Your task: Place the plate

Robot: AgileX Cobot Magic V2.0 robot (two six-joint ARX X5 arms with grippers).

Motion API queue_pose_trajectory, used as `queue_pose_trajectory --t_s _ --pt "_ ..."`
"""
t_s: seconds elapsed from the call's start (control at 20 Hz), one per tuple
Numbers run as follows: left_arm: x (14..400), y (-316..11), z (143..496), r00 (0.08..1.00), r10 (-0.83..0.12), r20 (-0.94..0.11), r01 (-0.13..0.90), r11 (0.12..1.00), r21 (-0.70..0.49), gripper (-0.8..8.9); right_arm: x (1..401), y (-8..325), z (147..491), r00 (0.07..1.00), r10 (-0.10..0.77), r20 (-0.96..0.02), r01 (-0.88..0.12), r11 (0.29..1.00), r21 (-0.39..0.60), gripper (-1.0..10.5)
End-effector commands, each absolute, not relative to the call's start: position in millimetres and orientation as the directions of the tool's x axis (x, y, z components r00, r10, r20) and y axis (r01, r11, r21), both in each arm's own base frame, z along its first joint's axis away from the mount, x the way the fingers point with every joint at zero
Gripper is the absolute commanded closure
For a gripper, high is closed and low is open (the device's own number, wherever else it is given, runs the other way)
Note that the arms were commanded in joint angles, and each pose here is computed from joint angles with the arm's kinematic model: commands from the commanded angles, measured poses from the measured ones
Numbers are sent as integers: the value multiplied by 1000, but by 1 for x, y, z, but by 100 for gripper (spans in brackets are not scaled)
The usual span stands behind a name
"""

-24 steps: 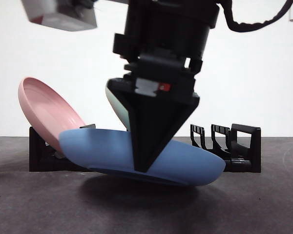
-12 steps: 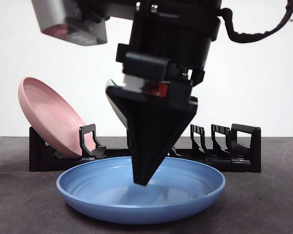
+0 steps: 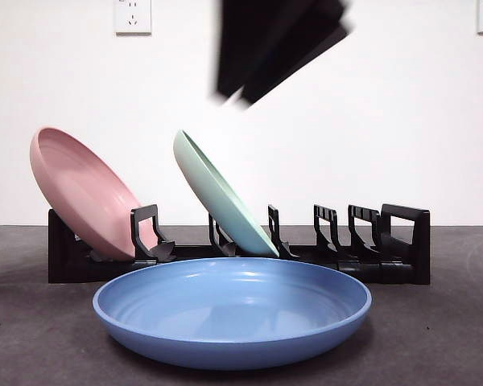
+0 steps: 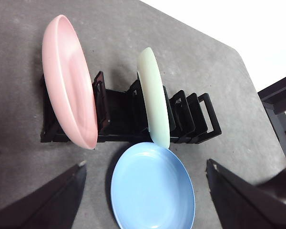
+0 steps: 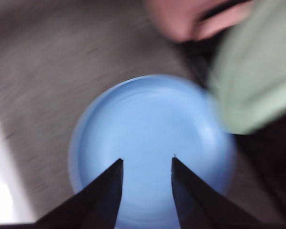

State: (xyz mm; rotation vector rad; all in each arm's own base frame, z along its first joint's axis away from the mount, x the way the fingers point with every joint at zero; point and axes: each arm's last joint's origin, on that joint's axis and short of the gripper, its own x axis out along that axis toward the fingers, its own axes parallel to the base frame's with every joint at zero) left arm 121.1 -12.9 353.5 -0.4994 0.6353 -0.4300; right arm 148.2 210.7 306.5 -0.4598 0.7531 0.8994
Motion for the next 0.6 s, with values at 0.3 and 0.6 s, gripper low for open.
queue_pose_trajectory --t_s 0.3,0.6 --pt "157 -12 351 735 -466 -493 186 838 -514 409 139 93 333 683 432 -590 -503 863 49 785" --pt "212 -16 373 743 -276 -610 104 948 -302 409 96 50 308 724 361 -588 -348 927 140 785"
